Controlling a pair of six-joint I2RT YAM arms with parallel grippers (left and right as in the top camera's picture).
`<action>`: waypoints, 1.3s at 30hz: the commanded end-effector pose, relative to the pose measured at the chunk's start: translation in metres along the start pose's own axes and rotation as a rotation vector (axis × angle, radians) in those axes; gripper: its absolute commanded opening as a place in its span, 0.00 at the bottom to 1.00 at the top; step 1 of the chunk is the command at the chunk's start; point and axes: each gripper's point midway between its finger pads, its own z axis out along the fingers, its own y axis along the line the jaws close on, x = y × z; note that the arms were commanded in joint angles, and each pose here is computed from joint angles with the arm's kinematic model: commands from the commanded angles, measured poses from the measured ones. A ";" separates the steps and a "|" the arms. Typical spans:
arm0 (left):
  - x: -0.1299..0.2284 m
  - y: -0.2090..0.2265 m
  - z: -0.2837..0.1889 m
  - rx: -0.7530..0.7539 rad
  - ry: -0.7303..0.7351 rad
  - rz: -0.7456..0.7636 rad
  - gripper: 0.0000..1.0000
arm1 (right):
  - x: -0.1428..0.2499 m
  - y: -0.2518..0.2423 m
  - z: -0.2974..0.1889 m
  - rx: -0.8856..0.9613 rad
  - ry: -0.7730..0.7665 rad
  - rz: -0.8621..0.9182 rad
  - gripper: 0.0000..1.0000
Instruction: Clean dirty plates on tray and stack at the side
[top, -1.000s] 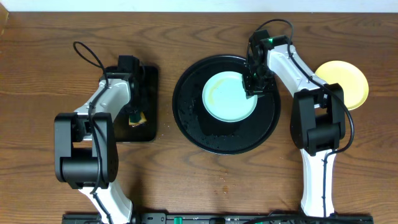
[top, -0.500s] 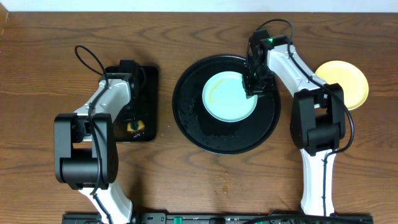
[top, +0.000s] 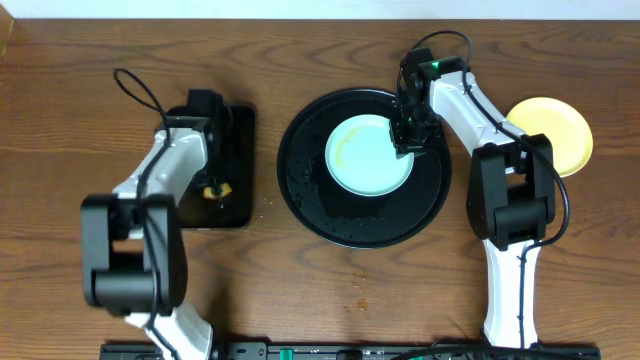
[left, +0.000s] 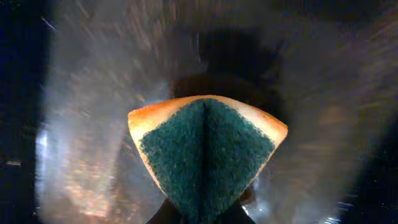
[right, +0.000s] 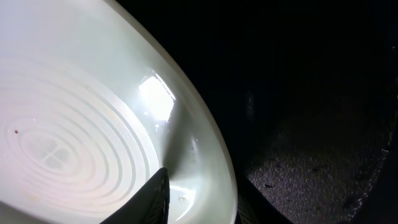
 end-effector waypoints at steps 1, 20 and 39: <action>-0.037 -0.002 -0.058 0.053 -0.189 -0.012 0.07 | 0.010 -0.002 0.025 0.021 0.060 -0.016 0.30; -0.075 0.023 -0.183 0.076 -0.606 -0.102 0.07 | 0.009 -0.001 0.025 0.021 0.056 -0.017 0.30; -0.078 0.024 -0.178 0.058 -0.611 -0.108 0.07 | 0.009 -0.001 0.025 0.020 0.055 -0.017 0.30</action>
